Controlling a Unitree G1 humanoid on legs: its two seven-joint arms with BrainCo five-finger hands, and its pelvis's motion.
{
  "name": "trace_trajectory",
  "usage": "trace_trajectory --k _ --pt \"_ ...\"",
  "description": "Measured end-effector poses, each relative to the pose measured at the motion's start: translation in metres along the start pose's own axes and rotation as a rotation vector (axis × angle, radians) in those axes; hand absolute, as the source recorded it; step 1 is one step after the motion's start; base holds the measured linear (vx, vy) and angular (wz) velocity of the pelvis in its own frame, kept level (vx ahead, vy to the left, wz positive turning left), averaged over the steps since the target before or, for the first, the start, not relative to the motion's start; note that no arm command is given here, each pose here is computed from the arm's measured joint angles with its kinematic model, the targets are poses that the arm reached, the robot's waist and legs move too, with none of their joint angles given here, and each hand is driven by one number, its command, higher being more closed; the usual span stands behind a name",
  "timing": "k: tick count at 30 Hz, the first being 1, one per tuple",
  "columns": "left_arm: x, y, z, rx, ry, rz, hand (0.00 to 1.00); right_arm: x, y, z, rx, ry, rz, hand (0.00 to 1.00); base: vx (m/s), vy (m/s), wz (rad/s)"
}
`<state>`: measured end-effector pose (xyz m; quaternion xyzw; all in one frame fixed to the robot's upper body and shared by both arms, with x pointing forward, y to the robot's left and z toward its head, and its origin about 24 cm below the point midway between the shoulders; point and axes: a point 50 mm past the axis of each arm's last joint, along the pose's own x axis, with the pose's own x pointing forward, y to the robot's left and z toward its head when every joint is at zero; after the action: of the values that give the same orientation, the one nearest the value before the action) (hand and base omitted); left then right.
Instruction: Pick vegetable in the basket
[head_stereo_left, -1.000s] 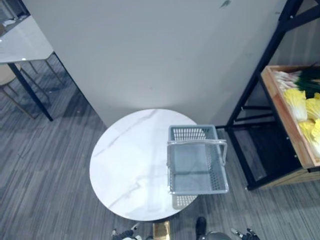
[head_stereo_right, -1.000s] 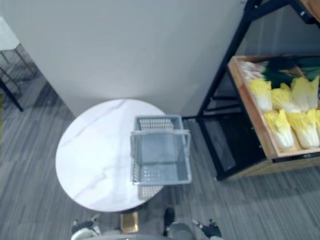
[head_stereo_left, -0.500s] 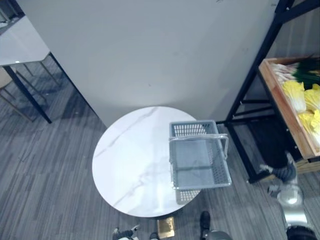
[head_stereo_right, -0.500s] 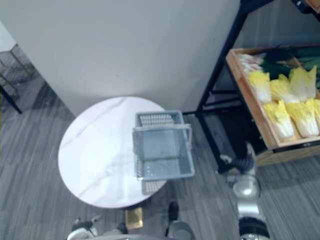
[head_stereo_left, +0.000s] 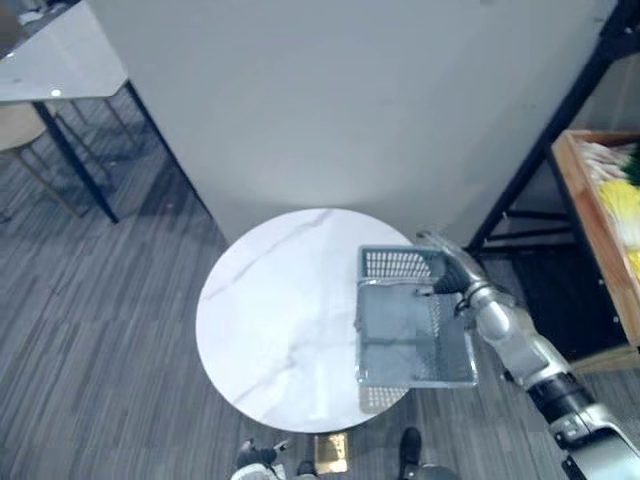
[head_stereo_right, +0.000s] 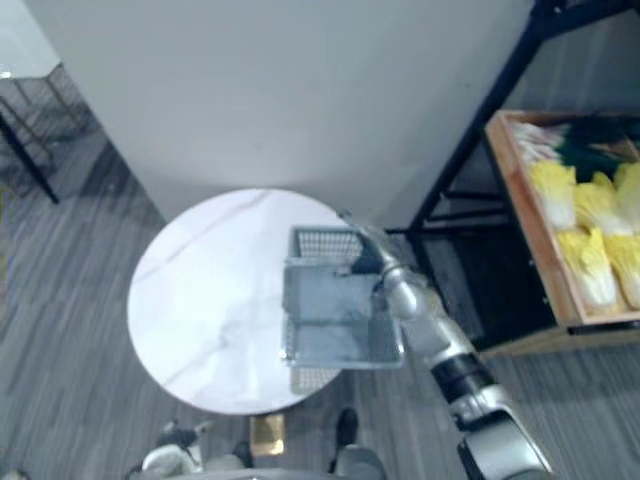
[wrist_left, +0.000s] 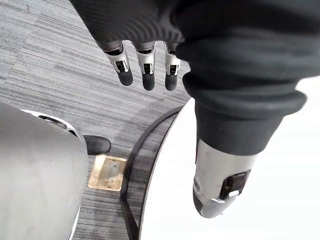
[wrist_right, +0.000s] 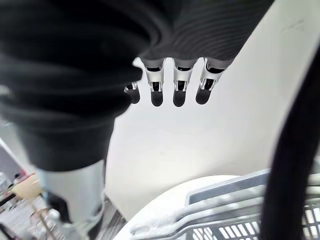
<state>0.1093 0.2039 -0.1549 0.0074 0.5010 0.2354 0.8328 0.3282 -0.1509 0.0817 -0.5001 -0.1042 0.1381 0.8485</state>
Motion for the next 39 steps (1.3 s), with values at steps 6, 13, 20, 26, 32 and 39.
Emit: trace_trajectory --k 6,13,20,26,32,39 --pt "0.0 0.0 0.003 0.006 -0.02 0.019 0.0 0.011 0.003 0.012 -0.057 -0.065 0.056 0.0 -0.04 -0.003 0.12" --pt "0.001 -0.001 0.01 0.024 -0.048 0.014 0.0 0.014 0.01 0.004 -0.09 -0.033 0.114 0.0 0.0 0.0 0.0" --pt "0.001 -0.004 0.017 0.043 -0.079 -0.001 0.0 0.019 0.013 -0.004 -0.13 0.007 0.149 0.0 0.0 0.0 0.0" --pt "0.001 -0.007 0.023 0.052 -0.109 -0.012 0.0 0.022 0.012 -0.013 -0.172 0.046 0.151 0.0 0.0 0.0 0.0" --pt "0.0 -0.011 0.029 0.06 -0.133 -0.014 0.0 0.028 0.002 -0.02 -0.201 0.085 0.115 0.0 -0.01 -0.005 0.02" --pt "0.0 -0.015 0.034 0.069 -0.149 -0.024 0.0 0.028 -0.014 -0.03 -0.235 0.116 0.062 0.0 0.0 -0.001 0.01"
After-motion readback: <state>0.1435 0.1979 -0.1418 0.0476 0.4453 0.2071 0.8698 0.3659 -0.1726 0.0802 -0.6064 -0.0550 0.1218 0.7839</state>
